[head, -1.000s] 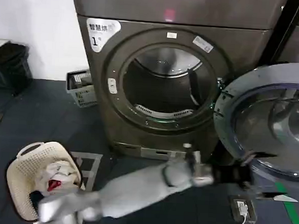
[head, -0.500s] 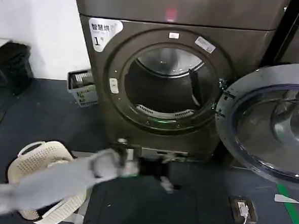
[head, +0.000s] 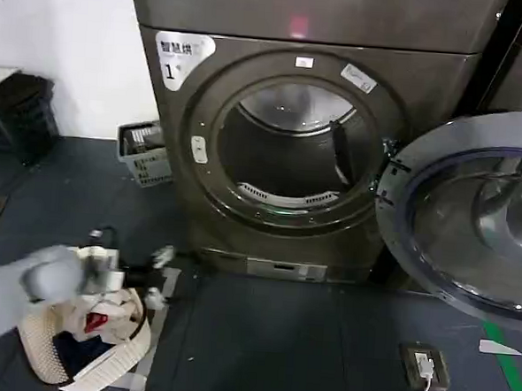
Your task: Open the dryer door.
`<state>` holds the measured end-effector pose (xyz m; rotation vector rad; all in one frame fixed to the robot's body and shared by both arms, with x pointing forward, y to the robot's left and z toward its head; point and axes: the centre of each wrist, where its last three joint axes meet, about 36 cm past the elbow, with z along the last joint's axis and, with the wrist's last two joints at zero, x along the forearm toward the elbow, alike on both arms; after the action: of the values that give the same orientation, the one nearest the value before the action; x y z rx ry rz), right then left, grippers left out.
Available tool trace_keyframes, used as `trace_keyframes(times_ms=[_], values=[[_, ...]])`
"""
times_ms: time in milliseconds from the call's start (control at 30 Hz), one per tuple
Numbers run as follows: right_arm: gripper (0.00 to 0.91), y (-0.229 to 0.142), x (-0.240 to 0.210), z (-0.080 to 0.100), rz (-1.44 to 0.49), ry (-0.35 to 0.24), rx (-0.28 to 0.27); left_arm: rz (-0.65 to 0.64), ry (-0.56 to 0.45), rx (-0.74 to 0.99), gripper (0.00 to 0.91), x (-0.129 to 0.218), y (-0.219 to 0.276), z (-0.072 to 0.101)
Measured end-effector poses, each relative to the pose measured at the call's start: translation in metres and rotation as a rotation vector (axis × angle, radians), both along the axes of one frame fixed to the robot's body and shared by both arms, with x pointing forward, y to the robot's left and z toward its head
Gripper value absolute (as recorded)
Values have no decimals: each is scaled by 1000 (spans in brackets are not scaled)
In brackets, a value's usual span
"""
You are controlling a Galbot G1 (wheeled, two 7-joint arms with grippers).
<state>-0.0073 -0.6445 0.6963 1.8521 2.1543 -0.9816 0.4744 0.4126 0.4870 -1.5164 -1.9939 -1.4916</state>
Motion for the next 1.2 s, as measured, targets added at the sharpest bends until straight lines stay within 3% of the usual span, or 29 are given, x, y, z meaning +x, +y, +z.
trace_keyframes(times_ms=[167,367,600,1200], values=[[907,0,5,-3,16,0,4,-13,-7,128,907,-19,44,22],[907,-3,6,-8,20,-2,14,-31,8,254,907,-41,88,36],[907,-5,10,-7,27,0,14,-8,31,338,907,-57,119,39],[907,-8,6,-12,26,1,25,4,43,397,907,-67,140,47]])
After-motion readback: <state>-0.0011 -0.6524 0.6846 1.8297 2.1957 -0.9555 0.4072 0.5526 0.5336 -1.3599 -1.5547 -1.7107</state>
